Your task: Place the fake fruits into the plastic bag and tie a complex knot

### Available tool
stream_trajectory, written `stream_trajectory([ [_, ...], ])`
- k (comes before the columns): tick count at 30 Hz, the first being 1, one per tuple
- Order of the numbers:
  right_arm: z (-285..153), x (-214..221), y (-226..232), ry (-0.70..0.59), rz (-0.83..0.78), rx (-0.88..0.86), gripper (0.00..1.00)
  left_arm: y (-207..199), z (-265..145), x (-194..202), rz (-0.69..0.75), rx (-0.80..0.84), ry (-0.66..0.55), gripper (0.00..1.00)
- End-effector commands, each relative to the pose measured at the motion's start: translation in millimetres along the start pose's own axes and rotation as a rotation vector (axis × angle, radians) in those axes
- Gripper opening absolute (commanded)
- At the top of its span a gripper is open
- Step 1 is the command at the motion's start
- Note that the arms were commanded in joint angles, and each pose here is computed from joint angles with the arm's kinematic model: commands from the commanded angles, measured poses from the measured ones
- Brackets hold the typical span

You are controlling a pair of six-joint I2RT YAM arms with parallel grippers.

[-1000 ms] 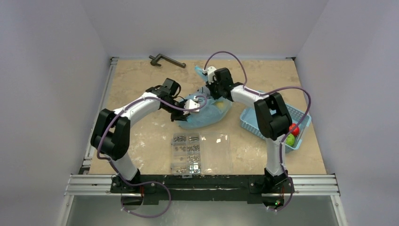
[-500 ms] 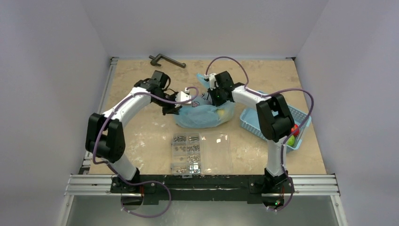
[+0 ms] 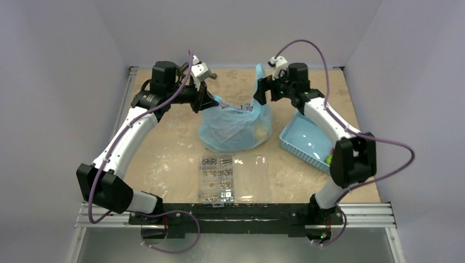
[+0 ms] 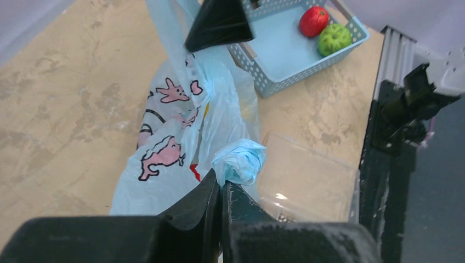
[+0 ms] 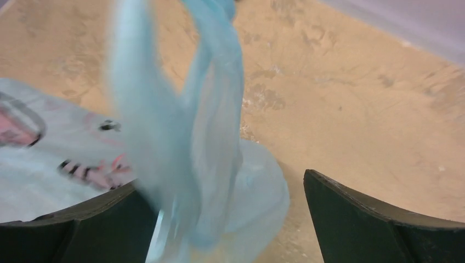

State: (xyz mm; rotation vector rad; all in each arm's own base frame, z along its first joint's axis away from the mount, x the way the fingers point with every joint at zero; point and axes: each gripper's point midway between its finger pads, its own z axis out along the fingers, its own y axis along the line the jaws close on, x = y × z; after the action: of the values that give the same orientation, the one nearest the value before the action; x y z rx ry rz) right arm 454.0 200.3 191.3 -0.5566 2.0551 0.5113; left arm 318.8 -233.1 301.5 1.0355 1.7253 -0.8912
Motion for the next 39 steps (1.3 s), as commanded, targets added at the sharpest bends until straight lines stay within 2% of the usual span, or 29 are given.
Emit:
stream_trajectory([
  [1,-85.3,-73.4,49.9,-0.31,-0.215,-0.194,0.99,1.4,6.7,-19.2,-0.229,-0.007,-0.078,0.0],
  [5,-124.5,-74.9,115.8,-0.422,-0.351,-0.431,0.99,4.0,6.6,-39.9,-0.285,-0.015,-0.131,0.0],
  [8,-120.8,-58.2,159.2,-0.465,-0.459,-0.512,0.99,1.3,8.9,-51.2,-0.291,0.017,-0.145,0.0],
  [10,-112.6,-51.7,179.1,-0.509,-0.477,-0.548,0.99,-3.1,9.5,-56.0,-0.295,0.05,-0.149,0.0],
  [17,-63.7,-75.6,207.8,-0.718,-0.51,-0.469,0.99,-28.0,4.7,-61.6,-0.238,0.2,-0.152,0.0],
  [19,-48.3,-80.5,217.7,-0.732,-0.507,-0.467,0.98,-31.5,4.6,-59.1,-0.228,0.228,-0.142,0.0],
  [20,-38.8,-80.0,220.4,-0.722,-0.499,-0.469,0.93,-32.9,4.6,-58.0,-0.228,0.242,-0.139,0.0],
  [21,-32.1,-79.2,223.6,-0.709,-0.498,-0.485,0.8,-34.5,4.6,-56.4,-0.231,0.253,-0.135,0.0],
  [23,-23.4,-75.3,224.8,-0.687,-0.498,-0.494,0.4,-35.4,5.1,-54.7,-0.235,0.26,-0.135,0.0],
  [24,-21.6,-70.4,224.4,-0.674,-0.504,-0.496,0.19,-34.6,4.0,-57.1,-0.225,0.26,-0.146,0.1],
  [25,-22.1,-63.8,223.3,-0.657,-0.521,-0.495,0.03,-31.9,1.2,-60.0,-0.219,0.249,-0.155,0.26],
  [27,-31.9,-54.1,226.5,-0.645,-0.538,-0.527,0.0,-21.7,-13.7,-67.7,-0.191,0.203,-0.164,0.53],
  [29,-40.1,-45.6,228.5,-0.638,-0.561,-0.551,0.0,-8.8,-36.8,-69.3,-0.078,0.138,-0.147,0.88],
  [31,-46.6,-43.6,231.4,-0.638,-0.567,-0.583,0.0,-4.1,-58.0,-43.9,-0.015,0.087,-0.052,0.94],
  [35,-52.7,-41.9,229.7,-0.632,-0.555,-0.644,0.0,-14.7,-81.0,10.0,0.17,0.092,0.146,0.96],
  [39,-55.7,-38.0,225.9,-0.605,-0.538,-0.673,0.0,-12.5,-75.8,36.6,0.237,0.076,0.186,0.94],
])
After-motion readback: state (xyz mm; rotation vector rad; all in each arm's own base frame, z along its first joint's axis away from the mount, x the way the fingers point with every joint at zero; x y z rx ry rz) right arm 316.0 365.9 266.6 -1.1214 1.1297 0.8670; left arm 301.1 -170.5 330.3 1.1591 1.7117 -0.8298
